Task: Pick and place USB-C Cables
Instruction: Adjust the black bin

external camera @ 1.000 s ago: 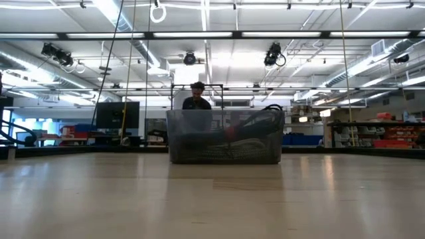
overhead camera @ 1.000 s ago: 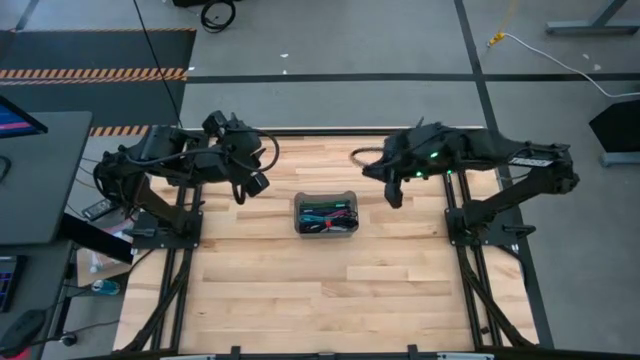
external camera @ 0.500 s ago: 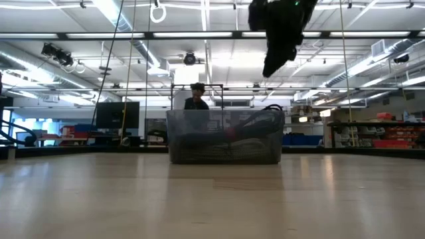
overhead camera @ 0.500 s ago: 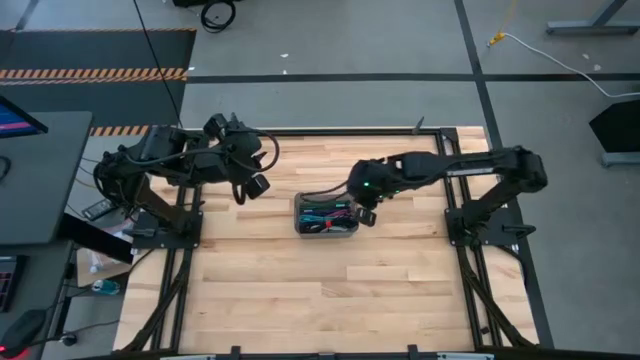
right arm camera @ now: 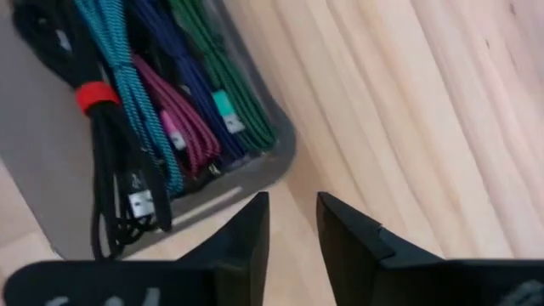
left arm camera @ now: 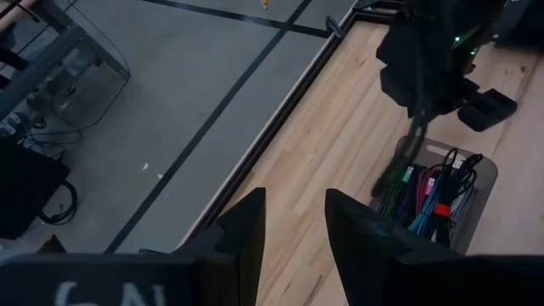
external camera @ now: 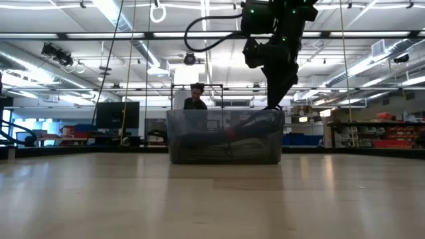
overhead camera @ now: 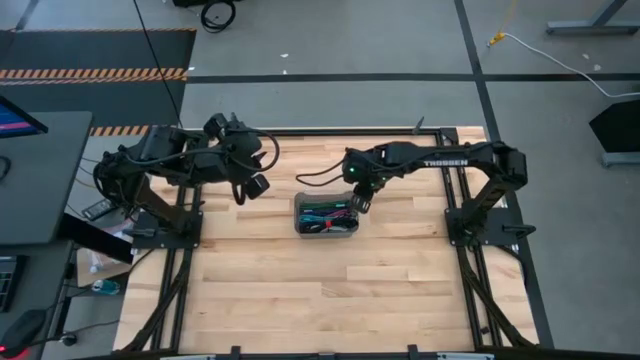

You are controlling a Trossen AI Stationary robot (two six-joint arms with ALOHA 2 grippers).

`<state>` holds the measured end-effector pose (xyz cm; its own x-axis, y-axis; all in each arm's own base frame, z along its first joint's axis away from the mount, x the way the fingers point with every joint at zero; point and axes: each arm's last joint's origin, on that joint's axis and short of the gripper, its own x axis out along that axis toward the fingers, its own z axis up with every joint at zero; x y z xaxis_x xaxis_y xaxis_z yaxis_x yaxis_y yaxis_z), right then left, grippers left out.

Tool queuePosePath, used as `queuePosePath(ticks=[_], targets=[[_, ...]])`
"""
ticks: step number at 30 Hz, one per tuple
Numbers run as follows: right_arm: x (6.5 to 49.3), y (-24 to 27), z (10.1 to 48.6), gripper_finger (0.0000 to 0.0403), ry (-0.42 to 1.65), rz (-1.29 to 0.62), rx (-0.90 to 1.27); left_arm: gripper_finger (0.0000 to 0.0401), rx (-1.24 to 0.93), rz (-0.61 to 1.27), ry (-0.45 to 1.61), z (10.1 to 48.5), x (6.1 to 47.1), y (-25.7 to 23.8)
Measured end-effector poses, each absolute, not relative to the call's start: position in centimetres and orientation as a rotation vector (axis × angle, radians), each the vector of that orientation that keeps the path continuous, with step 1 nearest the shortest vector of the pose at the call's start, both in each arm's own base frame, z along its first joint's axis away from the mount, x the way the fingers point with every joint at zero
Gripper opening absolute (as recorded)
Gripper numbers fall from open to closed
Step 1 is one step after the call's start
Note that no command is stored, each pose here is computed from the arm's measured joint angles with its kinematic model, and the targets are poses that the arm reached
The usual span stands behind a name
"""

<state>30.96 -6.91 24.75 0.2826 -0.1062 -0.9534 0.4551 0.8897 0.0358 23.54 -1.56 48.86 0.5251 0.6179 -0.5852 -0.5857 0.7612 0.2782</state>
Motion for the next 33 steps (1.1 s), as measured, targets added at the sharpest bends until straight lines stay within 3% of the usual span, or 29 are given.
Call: queuePosePath(ticks=[7, 33], targets=[[31.0, -6.8, 24.8, 0.0138, 1.195, -0.457, 0.55, 0.013, 0.05, 0.72, 0.72, 48.9, 23.5, -1.6], [30.9, -5.0, 23.7, 0.0144, 1.171, -0.636, 0.727, 0.013, 0.083, 0.707, 0.733, 48.9, 23.5, -1.6]])
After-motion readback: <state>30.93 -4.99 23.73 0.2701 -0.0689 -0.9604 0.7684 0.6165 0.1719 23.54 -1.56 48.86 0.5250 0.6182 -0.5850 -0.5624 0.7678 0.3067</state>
